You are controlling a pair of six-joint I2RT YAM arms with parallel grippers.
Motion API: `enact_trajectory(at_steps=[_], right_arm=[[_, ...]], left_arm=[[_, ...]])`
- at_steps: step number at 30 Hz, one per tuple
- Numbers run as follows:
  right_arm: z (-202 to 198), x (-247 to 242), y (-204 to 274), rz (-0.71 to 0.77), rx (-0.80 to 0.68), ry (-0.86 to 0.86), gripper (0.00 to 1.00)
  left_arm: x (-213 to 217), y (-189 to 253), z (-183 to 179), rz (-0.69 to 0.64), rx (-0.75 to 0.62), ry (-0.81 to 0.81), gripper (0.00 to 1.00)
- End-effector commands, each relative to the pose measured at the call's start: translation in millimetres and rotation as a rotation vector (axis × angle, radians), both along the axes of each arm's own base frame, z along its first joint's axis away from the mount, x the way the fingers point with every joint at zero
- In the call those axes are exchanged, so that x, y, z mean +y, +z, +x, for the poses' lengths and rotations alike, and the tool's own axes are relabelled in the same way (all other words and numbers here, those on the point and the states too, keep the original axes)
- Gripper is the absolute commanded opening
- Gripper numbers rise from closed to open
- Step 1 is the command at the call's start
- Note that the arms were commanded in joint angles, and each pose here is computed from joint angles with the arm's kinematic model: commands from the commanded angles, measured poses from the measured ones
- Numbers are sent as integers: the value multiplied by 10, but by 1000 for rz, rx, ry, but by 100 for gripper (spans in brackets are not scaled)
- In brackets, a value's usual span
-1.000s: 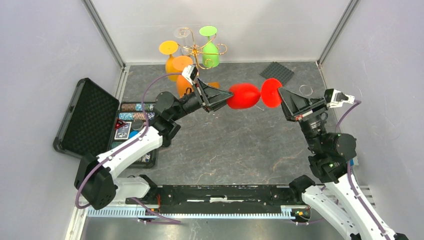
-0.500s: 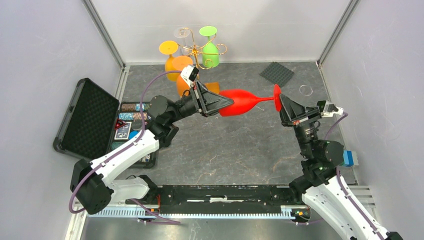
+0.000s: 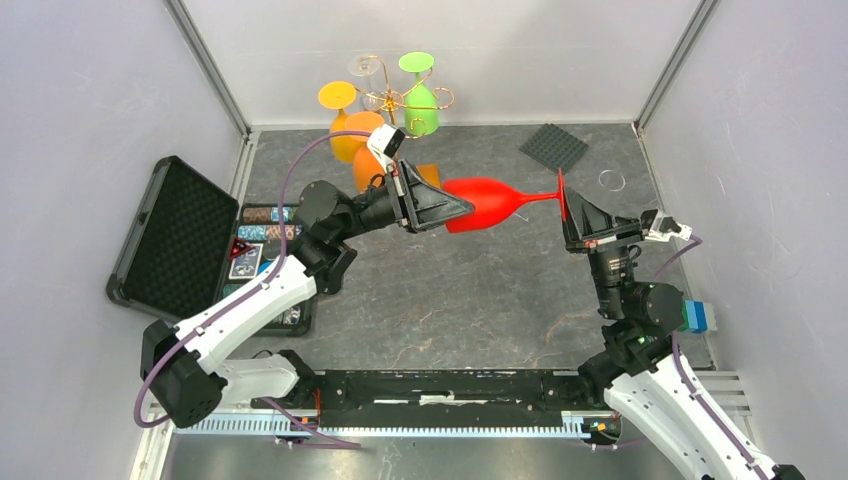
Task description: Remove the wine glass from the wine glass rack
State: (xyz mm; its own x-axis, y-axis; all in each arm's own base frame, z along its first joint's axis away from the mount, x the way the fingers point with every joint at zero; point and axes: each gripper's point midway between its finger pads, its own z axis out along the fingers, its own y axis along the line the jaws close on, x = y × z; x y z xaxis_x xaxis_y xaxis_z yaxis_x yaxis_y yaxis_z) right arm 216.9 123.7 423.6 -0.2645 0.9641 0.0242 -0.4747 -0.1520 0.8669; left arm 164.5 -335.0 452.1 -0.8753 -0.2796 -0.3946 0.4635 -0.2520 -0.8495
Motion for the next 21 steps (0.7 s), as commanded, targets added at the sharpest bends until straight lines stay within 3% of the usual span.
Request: enact_trajectory(at_steps=[1,15,18,21], right_arm=[[233,-134,-326,-101,98,-158,0],[267,-22,-319,-107,89,-112,0],[275,-20,-321,-107,102,-110,0],[283,-35,-322,-101,114,-115,0]], left_arm=[[46,288,-169,-21,-178,-12,2],[-50,156,-21,34,-201,32,3],[-45,132,4,53,-212,56,31],[-41,121,12,62,-227,68,40]])
